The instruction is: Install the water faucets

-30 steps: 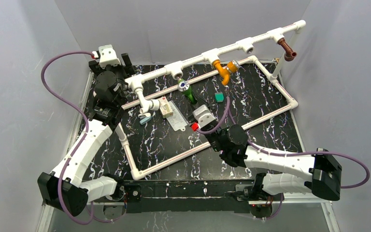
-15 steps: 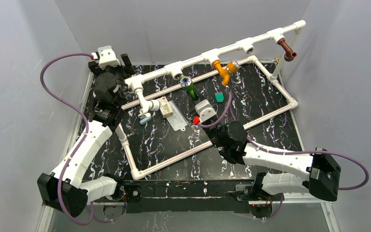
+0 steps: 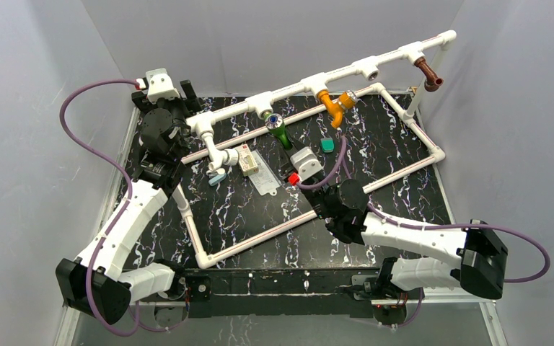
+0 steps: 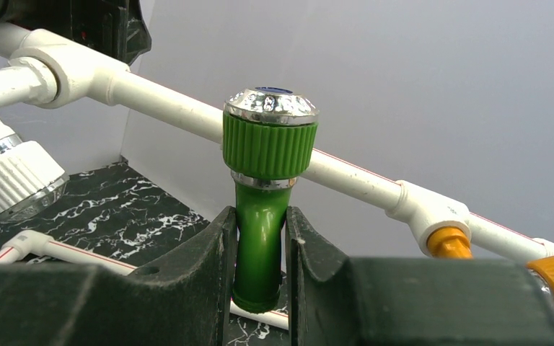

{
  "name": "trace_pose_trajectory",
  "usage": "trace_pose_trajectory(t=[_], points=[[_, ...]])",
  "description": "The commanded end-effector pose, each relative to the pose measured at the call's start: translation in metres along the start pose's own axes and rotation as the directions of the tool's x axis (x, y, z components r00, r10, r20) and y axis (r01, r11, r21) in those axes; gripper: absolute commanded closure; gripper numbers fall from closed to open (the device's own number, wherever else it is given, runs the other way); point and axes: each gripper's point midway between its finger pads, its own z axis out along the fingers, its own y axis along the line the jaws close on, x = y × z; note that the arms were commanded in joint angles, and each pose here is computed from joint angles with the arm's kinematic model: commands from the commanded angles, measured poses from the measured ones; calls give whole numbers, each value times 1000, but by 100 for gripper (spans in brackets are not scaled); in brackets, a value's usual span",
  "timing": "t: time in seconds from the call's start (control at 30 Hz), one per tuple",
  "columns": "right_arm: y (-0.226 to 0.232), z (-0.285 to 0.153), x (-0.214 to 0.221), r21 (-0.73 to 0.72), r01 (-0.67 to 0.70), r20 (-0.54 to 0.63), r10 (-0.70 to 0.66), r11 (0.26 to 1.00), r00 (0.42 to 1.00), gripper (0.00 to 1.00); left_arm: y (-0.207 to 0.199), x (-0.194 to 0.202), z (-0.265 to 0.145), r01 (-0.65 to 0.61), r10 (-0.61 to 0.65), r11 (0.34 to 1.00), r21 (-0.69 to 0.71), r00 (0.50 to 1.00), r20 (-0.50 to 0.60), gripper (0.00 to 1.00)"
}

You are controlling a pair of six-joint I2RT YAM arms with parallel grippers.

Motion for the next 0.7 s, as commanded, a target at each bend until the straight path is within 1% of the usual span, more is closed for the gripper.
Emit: trace_pose_trajectory(t=[0.0, 0.17, 0.37, 0.67], points=[[-16, 11, -30, 56, -55, 83, 50, 997, 995, 99, 14, 139, -26, -269, 271, 961, 58, 885, -379, 25], [-13, 13, -23, 62, -37, 62, 33, 997, 998, 99, 14, 139, -25, -271, 272, 961, 57, 885, -379, 25], [-17, 13, -22, 86, -24, 70, 18, 996, 997, 99, 14, 140, -26, -272, 273, 961, 58, 884, -379, 25], [-14, 12, -26, 63, 28, 93, -34, 998, 995, 99, 13, 142, -26, -272, 276, 960, 65, 881, -384, 25]])
